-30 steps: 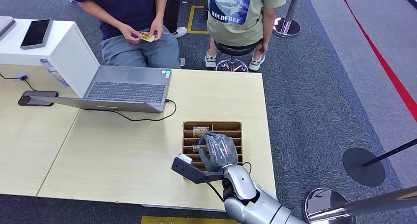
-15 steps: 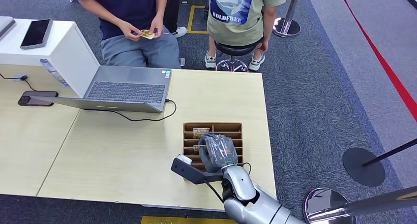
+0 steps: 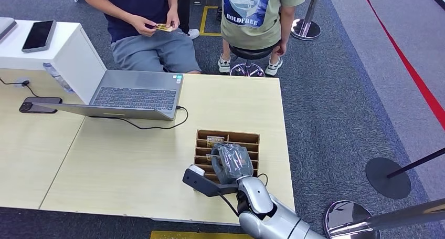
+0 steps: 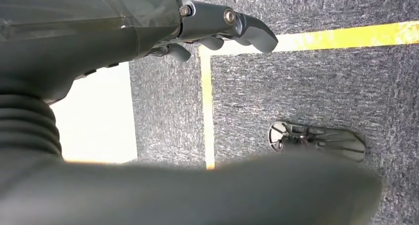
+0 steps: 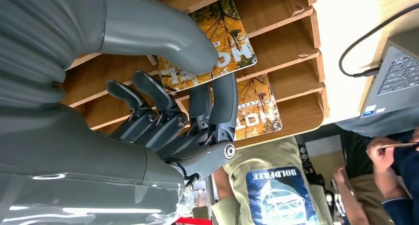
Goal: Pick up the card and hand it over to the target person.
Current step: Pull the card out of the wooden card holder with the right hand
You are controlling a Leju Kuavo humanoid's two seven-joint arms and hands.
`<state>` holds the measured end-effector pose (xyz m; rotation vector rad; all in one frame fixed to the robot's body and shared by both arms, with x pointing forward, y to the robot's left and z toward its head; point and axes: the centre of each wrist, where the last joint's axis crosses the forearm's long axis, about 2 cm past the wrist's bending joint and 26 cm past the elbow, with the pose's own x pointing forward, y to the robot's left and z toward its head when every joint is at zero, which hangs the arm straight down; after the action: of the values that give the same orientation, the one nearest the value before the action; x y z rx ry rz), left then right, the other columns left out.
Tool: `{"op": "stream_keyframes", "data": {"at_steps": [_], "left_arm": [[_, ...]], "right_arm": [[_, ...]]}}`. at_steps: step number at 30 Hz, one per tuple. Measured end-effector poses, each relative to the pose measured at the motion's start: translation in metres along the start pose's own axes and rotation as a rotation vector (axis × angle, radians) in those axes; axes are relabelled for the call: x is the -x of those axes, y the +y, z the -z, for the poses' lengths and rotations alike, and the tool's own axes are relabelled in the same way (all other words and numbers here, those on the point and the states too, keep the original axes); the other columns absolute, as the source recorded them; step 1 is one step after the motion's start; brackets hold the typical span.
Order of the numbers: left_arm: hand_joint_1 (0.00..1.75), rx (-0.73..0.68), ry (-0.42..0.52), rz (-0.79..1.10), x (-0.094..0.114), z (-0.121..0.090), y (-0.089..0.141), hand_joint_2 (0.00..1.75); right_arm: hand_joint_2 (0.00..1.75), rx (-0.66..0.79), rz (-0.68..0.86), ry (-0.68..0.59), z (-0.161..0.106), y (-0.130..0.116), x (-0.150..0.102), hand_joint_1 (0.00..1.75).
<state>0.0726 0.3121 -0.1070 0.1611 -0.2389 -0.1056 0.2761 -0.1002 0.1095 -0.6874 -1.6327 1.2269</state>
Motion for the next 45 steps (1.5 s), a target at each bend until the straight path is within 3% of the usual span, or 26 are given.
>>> {"op": "stream_keyframes", "data": {"at_steps": [8,19,27,45], "left_arm": [[0.00,-0.006,0.004,-0.034,0.002,0.000,0.001,1.75],[0.00,-0.014,0.005,-0.073,0.006,0.000,0.002,1.75],[0.00,-0.020,0.004,-0.085,0.006,0.000,0.003,1.75],[0.00,-0.020,0.002,-0.085,0.006,0.000,0.002,1.75]], "right_arm": [[1.75,0.056,0.062,-0.030,-0.001,-0.009,-0.004,1.61],[1.75,0.315,0.331,-0.188,-0.020,-0.072,-0.021,1.61],[1.75,0.444,0.582,-0.301,-0.037,-0.102,-0.029,1.61],[1.75,0.451,0.647,-0.309,-0.038,-0.102,-0.028,1.61]]}}
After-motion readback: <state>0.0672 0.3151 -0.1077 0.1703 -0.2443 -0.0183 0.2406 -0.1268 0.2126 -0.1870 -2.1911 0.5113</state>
